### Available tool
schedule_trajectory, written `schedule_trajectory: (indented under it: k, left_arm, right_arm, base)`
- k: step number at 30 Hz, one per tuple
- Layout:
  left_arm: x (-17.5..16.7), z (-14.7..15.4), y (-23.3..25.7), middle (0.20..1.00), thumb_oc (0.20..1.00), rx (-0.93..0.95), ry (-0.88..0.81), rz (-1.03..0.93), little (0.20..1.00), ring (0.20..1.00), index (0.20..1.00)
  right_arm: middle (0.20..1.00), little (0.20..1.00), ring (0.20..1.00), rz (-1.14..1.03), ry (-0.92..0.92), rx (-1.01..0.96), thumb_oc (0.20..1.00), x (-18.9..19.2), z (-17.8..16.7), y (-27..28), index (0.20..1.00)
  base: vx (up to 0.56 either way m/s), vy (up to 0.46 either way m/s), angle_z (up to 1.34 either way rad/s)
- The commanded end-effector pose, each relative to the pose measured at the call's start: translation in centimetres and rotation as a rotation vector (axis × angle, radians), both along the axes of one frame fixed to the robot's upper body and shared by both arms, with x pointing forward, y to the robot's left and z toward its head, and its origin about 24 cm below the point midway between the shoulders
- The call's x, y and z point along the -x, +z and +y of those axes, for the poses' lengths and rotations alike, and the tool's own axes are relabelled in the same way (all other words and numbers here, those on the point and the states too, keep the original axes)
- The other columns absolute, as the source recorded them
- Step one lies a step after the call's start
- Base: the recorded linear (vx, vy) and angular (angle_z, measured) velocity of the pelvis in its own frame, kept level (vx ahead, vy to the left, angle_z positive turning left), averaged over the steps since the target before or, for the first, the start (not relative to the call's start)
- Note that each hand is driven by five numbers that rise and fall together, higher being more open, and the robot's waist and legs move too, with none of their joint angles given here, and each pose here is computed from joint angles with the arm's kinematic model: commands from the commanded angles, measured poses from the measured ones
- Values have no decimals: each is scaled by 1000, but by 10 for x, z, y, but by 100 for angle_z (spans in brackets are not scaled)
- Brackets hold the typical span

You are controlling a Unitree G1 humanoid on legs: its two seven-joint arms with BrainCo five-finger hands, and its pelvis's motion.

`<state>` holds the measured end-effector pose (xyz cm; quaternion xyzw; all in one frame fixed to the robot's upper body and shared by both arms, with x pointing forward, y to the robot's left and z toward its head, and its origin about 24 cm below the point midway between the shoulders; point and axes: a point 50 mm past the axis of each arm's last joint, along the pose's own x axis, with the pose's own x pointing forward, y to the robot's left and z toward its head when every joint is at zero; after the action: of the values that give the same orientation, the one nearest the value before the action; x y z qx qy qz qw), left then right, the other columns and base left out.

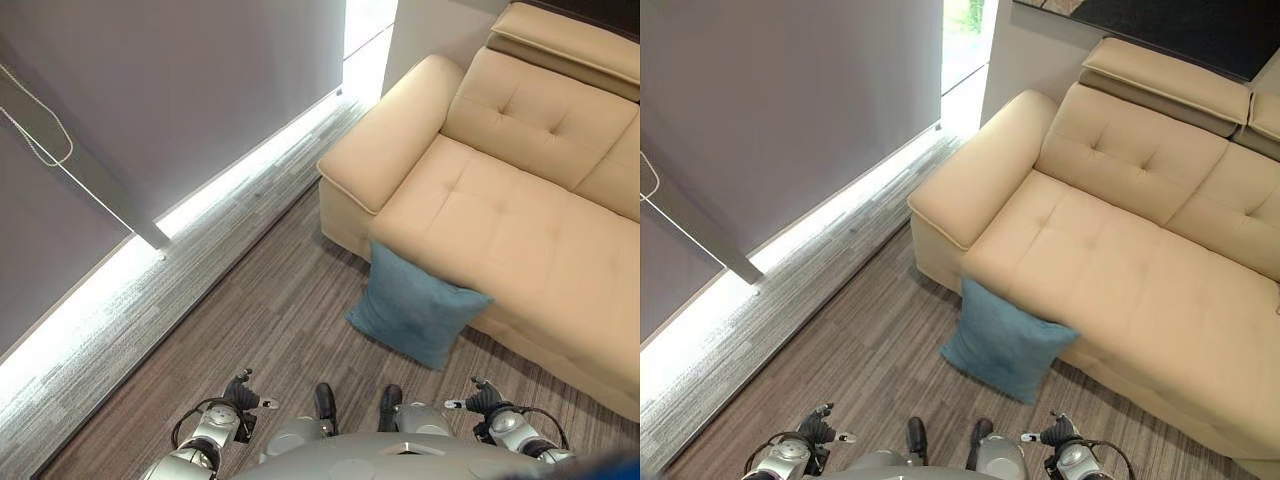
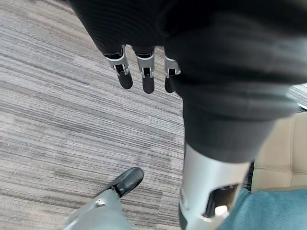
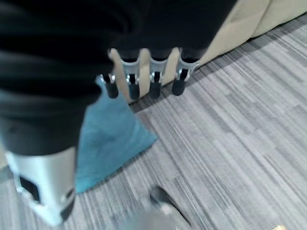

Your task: Pick up all the scattered cushions and arrange them neatly on the sofa.

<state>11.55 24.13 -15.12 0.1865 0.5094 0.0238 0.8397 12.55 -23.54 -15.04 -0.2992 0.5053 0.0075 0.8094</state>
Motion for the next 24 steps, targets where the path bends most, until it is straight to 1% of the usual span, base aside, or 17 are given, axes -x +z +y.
schedule_trajectory:
  k: [1,5,10,15,19,24]
  left_arm:
    - [-17,-5,4,1000,1000,3,-45,-48,1000,1000,1000]
    - [-29,-15,7,1000,1000,21,-81,-79,1000,1000,1000]
    - [-30,-21,5,1000,1000,41,-66,-78,1000,1000,1000]
    - [-27,-22,4,1000,1000,46,-47,-65,1000,1000,1000]
    - [-22,-21,2,1000,1000,39,-58,-45,1000,1000,1000]
    - [-24,-13,5,1000,1000,26,-42,-57,1000,1000,1000]
  right_arm:
    - [1000,1000,1000,-39,32,74,1000,-10,-19,9,1000]
    - [1000,1000,1000,-44,-7,72,1000,-8,-23,9,1000]
    - [1000,1000,1000,-9,-26,86,1000,2,-27,7,1000]
    - [1000,1000,1000,0,-22,109,1000,3,-33,8,1000]
    - [1000,1000,1000,19,-22,100,1000,9,-30,5,1000]
    - [1000,1000,1000,0,1,85,1000,3,-23,5,1000]
  base:
    - [31,-178,9]
    - [-28,-150,-2]
    - [66,-45,-32]
    - [188,63,-71]
    - [197,156,-52]
    - [114,156,-45]
